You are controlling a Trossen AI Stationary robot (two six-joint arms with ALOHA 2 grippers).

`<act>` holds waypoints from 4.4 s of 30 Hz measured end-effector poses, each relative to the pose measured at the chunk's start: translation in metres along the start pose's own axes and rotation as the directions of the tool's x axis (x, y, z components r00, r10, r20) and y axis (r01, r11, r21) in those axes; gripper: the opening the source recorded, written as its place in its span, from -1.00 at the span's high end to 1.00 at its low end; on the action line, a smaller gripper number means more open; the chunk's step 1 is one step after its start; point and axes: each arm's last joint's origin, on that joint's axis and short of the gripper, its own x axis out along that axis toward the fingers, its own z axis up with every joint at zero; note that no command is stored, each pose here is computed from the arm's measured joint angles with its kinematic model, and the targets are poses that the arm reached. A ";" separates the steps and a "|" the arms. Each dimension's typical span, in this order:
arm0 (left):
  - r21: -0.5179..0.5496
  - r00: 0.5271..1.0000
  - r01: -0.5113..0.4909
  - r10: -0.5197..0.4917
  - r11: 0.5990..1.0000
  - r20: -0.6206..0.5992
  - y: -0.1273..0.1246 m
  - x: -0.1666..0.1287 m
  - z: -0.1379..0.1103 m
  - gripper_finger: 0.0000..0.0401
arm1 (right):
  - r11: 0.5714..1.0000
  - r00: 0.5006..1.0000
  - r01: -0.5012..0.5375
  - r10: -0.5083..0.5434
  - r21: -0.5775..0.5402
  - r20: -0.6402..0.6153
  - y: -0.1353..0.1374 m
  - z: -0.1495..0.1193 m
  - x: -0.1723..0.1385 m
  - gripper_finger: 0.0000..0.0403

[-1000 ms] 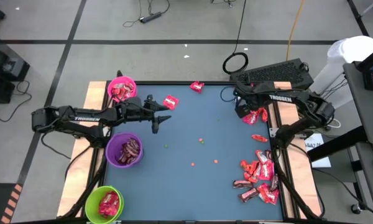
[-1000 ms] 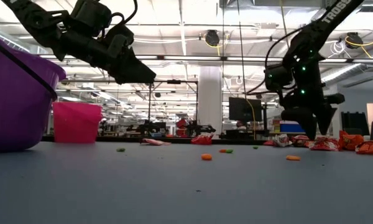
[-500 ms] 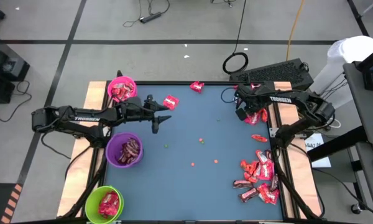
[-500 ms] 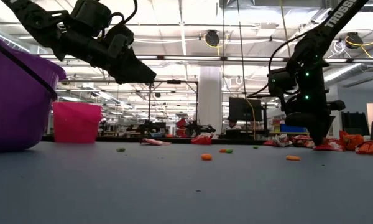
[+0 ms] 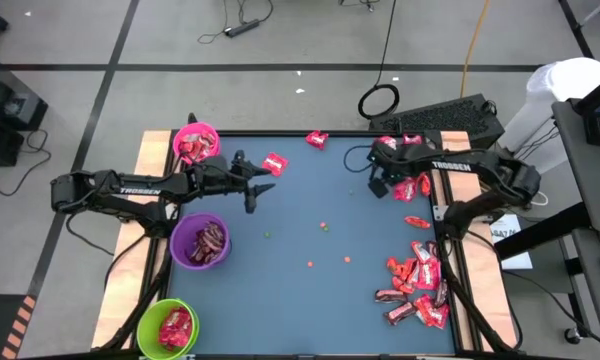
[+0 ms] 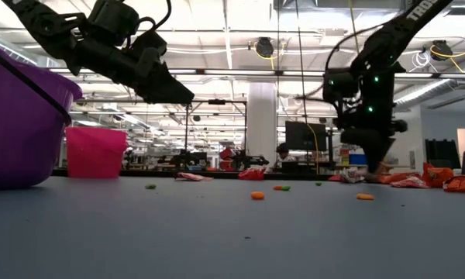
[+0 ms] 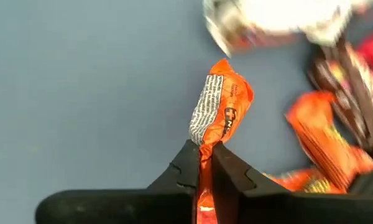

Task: Organize candy in baskets
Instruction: Put the orange chocolate into the pink bucket

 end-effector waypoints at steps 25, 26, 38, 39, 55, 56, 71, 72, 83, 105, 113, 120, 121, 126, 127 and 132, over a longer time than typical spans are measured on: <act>-0.091 0.957 0.226 -0.204 0.970 0.204 -0.021 0.034 -0.003 -0.03 | 0.746 0.330 -0.254 0.665 -0.616 0.669 0.132 0.026 -0.084 0.95; -0.089 0.952 0.239 -0.215 0.967 0.217 -0.022 0.034 -0.003 -0.03 | 0.740 0.311 -0.251 0.672 -0.624 0.672 0.135 0.025 -0.084 0.95; -0.112 0.948 0.199 -0.162 0.974 0.274 -0.029 0.033 0.003 -0.03 | 0.692 0.149 -0.178 0.722 -0.700 0.676 0.170 0.016 -0.082 0.95; -0.114 0.950 0.191 -0.154 0.975 0.273 -0.029 0.034 0.003 -0.03 | 0.690 0.144 -0.171 0.724 -0.704 0.675 0.172 0.016 -0.081 0.95; -0.016 0.884 0.386 -0.364 0.923 0.294 -0.035 0.031 0.006 0.09 | 0.686 0.086 -0.127 0.727 -0.717 0.681 0.182 0.017 -0.073 0.92; -0.011 0.884 0.384 -0.364 0.923 0.294 -0.035 0.031 0.006 0.15 | 0.686 0.084 -0.133 0.727 -0.715 0.682 0.182 0.017 -0.073 0.90; -0.005 0.902 0.340 -0.324 0.941 0.285 -0.034 0.032 0.005 0.85 | 0.696 0.121 -0.151 0.718 -0.702 0.686 0.176 0.017 -0.079 0.25; -0.006 0.903 0.339 -0.324 0.941 0.283 -0.034 0.032 0.005 0.84 | 0.694 0.140 -0.149 0.720 -0.705 0.680 0.173 0.016 -0.081 0.23; -0.118 0.990 0.142 -0.139 0.983 0.035 -0.002 0.005 0.028 0.81 | 0.751 0.472 -0.215 0.639 -0.624 0.607 0.122 -0.012 -0.109 0.18; 0.123 0.413 -0.800 0.687 0.588 -0.597 0.095 -0.095 0.034 0.81 | 0.774 0.661 -0.229 0.568 -0.590 0.490 0.129 -0.019 -0.078 0.18; 0.096 0.413 -0.790 0.641 0.606 -0.647 0.108 -0.091 0.026 0.71 | 0.775 0.666 -0.227 0.566 -0.590 0.486 0.129 -0.019 -0.076 0.18; 0.115 0.401 -0.784 0.639 0.610 -0.657 0.110 -0.090 0.024 0.28 | 0.775 0.668 -0.227 0.565 -0.590 0.485 0.129 -0.019 -0.076 0.18; 0.115 0.402 -0.783 0.639 0.611 -0.656 0.109 -0.090 0.024 0.22 | 0.775 0.669 -0.226 0.564 -0.591 0.484 0.129 -0.019 -0.076 0.18; 0.101 0.429 -0.782 0.647 0.616 -0.630 0.108 -0.092 0.032 0.05 | 0.775 0.669 -0.226 0.564 -0.591 0.484 0.129 -0.019 -0.076 0.18; 0.084 0.456 -0.772 0.641 0.630 -0.618 0.106 -0.092 0.036 0.04 | 0.775 0.667 -0.226 0.565 -0.590 0.485 0.129 -0.019 -0.076 0.18; -0.049 0.728 -0.608 0.531 0.793 -0.434 0.089 -0.089 0.060 0.02 | 0.783 0.661 -0.244 0.566 -0.572 0.493 0.130 -0.018 -0.077 0.18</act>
